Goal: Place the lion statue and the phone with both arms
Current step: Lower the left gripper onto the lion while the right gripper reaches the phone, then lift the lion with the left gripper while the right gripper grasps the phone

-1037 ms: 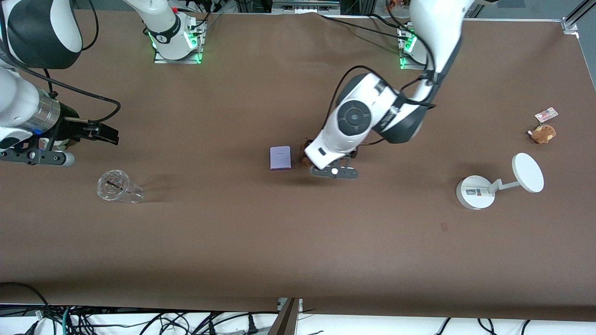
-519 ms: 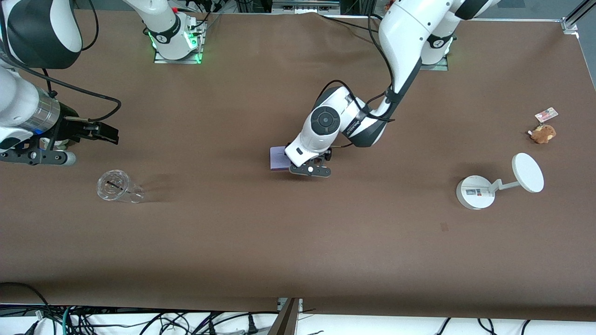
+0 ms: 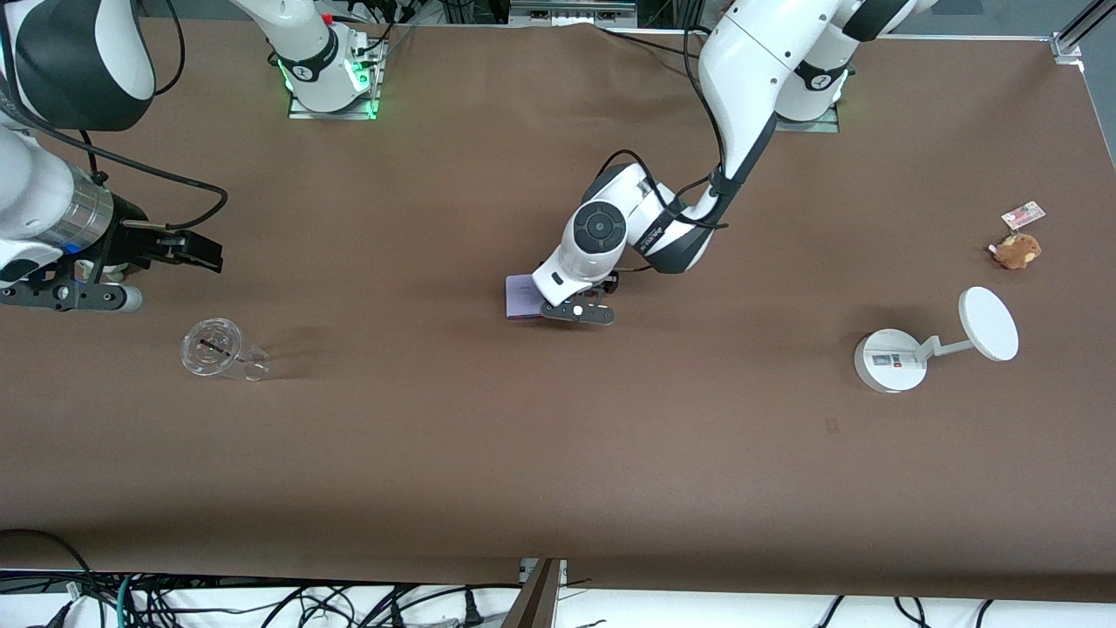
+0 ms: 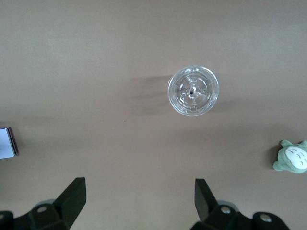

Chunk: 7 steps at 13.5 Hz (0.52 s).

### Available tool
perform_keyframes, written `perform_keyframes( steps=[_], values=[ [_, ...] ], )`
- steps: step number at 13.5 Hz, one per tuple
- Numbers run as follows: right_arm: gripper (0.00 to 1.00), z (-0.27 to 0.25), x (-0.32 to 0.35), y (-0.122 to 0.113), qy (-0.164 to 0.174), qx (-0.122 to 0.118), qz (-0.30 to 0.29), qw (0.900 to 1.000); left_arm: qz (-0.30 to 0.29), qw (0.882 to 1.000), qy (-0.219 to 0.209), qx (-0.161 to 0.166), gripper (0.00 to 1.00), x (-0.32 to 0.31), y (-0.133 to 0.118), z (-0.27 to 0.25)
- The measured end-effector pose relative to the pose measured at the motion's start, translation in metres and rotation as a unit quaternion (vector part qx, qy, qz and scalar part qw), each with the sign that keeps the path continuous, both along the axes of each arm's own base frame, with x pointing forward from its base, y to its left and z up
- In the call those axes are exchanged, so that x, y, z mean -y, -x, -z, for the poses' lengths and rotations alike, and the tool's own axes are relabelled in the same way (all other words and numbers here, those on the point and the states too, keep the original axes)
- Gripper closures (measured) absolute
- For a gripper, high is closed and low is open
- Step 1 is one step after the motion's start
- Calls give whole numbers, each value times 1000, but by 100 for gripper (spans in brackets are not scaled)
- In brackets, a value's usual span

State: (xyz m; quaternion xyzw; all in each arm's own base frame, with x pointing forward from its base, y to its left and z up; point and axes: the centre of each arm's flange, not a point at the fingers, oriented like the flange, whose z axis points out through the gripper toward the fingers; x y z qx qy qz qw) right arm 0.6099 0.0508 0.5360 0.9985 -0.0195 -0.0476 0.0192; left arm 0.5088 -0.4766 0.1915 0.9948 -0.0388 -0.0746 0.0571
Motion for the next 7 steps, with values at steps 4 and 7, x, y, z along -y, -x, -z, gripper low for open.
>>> perform_keyframes(
  steps=[4, 7],
  values=[
    [0, 20, -19, -13, -1, 9, -16, 1000, -3, 1000, 0, 3, 65, -3, -4, -2],
    [0, 53, -58, -23, -1, 9, -45, 999, -10, 1000, -15, -3, 65, -17, -16, -17]
  ],
)
